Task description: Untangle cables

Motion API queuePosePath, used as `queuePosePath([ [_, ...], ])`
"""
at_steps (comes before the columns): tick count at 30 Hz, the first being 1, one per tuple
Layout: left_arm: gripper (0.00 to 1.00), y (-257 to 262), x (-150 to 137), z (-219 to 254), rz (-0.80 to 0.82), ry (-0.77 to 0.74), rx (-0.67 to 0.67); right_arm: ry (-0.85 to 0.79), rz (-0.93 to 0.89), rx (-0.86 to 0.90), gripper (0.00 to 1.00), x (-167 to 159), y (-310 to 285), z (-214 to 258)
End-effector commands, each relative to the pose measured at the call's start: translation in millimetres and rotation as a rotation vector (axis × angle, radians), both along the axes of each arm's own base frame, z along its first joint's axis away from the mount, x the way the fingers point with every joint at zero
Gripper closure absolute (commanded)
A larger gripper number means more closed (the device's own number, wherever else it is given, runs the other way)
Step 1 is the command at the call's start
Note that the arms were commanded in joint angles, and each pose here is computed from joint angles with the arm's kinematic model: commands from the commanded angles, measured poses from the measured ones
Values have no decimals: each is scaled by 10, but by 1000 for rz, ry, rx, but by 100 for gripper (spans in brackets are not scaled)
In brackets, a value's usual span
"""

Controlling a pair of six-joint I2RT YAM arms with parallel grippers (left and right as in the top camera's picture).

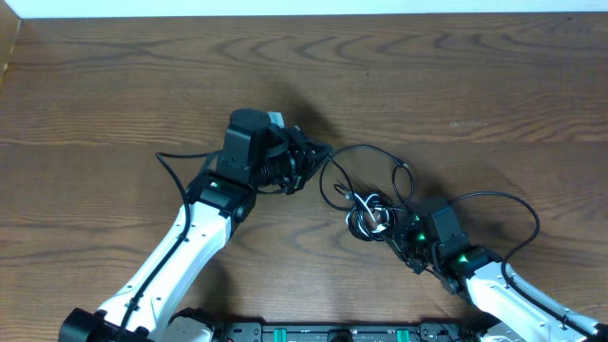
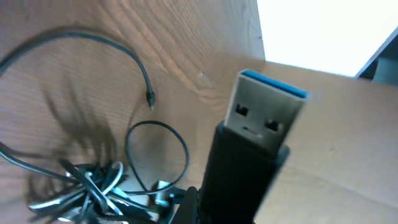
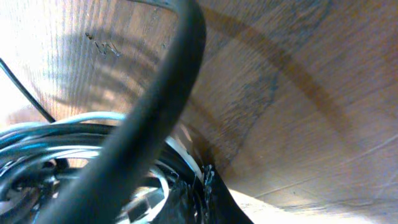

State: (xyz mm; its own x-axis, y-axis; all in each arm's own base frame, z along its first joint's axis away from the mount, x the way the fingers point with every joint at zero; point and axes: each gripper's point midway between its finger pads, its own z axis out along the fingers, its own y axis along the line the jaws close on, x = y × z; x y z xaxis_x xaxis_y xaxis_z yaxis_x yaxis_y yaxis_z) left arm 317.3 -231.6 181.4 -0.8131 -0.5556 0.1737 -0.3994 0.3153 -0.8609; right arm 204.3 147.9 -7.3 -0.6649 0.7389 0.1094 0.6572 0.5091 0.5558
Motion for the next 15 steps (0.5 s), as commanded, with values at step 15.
queuePosePath([
  [15,92,-107,-62,280,-187,-221,4,96,-22,-91,97,-255,-215,-285],
])
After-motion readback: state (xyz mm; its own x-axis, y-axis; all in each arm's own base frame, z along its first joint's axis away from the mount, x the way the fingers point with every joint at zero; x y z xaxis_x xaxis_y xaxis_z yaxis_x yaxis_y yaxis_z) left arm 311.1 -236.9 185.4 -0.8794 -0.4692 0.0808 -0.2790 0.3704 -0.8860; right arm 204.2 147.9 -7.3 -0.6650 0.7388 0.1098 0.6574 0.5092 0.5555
